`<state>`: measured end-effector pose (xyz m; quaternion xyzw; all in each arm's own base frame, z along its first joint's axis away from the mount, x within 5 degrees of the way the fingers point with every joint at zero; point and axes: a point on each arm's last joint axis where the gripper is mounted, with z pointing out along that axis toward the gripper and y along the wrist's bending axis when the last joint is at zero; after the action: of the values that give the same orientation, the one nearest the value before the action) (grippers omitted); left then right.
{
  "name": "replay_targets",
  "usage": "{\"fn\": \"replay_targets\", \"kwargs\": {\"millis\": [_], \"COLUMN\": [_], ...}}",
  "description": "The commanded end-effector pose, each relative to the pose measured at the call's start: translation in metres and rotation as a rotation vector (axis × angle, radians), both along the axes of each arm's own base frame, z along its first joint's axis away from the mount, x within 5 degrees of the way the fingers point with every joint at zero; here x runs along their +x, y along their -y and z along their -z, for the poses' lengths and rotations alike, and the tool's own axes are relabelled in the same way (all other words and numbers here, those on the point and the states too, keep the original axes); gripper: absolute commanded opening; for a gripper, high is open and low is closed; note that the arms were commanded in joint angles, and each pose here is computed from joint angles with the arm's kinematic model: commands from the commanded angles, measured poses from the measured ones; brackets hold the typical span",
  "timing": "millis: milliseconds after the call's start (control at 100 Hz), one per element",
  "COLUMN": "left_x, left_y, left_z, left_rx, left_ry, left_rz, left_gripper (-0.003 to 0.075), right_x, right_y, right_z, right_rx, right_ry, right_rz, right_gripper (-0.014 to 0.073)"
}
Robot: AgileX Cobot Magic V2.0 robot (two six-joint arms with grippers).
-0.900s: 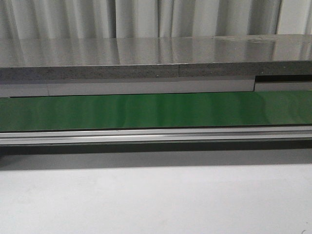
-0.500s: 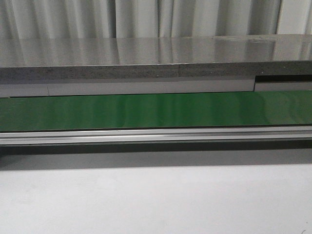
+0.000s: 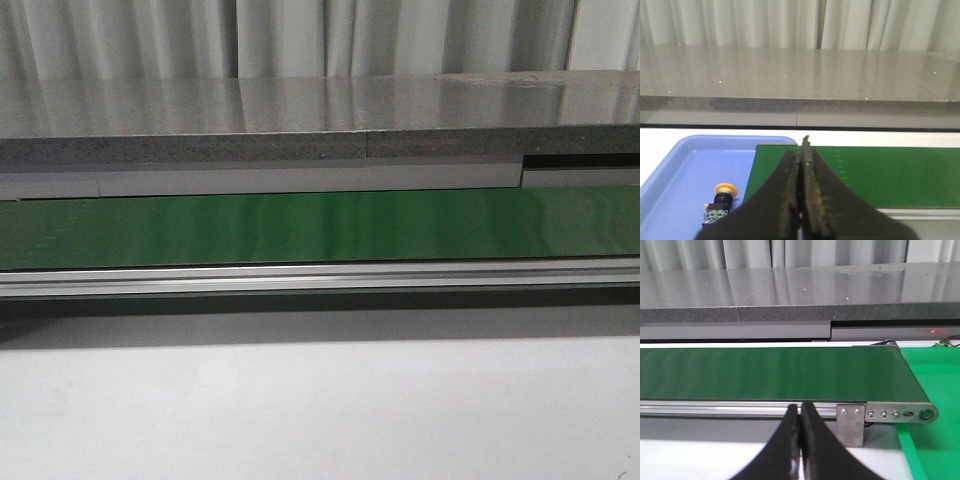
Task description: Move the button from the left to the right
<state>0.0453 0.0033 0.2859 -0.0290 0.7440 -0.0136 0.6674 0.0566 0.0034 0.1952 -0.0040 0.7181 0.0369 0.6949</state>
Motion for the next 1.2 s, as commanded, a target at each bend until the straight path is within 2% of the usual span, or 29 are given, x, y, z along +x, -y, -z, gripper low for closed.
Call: {"fn": "replay_targets", "kwargs": {"millis": [0, 200, 400, 570, 750, 800, 870, 940, 990, 1070, 1130, 1190], "left_x": [0.004, 0.023, 0.043, 0.052, 0.055, 0.055, 0.055, 0.054, 0.054, 0.054, 0.054, 0.054], "left_y": [0.0, 0.001, 0.002, 0.002, 0.002, 0.002, 0.003, 0.002, 0.002, 0.002, 0.002, 0.002], "left_z": [-0.034, -0.071, -0.075, -0.067, -0.066, -0.066, -0.066, -0.066, -0.066, -0.066, -0.066, -0.066], "left_rx": [-0.024, -0.058, -0.055, -0.055, -0.055, -0.055, -0.057, -0.057, -0.057, -0.052, -0.048, -0.048], "left_ry": [-0.031, -0.279, -0.459, -0.547, -0.559, -0.559, -0.562, -0.568, -0.568, -0.567, -0.567, -0.567], "left_rz": [0.003, -0.01, -0.025, -0.029, -0.03, -0.03, -0.028, -0.029, -0.029, -0.032, -0.035, -0.035], "left_gripper": [-0.0021, -0.0021, -0.0021, -0.0021, -0.0004, 0.0038, 0.0148, 0.0306, 0.0446, 0.0608, 0.0658, 0.066], "right_x": [-0.002, -0.002, -0.002, -0.002, -0.002, -0.002, -0.002, -0.002, -0.002, -0.002, -0.002, -0.002], "right_y": [0.0, 0.0, 0.0, 0.0, 0.0, 0.0, 0.0, 0.0, 0.0, 0.0, 0.0, 0.0], "right_z": [-0.014, -0.014, -0.014, -0.014, -0.014, -0.014, -0.014, -0.014, -0.014, -0.014, -0.014, -0.014], "right_rx": [-0.002, -0.002, -0.002, -0.002, -0.002, -0.002, -0.002, -0.002, -0.002, -0.002, -0.002, -0.002], "right_ry": [0.116, 0.116, 0.116, 0.116, 0.116, 0.116, 0.116, 0.116, 0.116, 0.116, 0.116, 0.116], "right_rz": [0.0, 0.0, 0.0, 0.0, 0.0, 0.0, 0.0, 0.0, 0.0, 0.0, 0.0, 0.0], "right_gripper": [-0.0068, -0.0068, -0.0068, -0.0068, -0.0068, -0.0068, -0.0068, -0.0068, -0.0068, -0.0068, -0.0068, -0.0068]}}
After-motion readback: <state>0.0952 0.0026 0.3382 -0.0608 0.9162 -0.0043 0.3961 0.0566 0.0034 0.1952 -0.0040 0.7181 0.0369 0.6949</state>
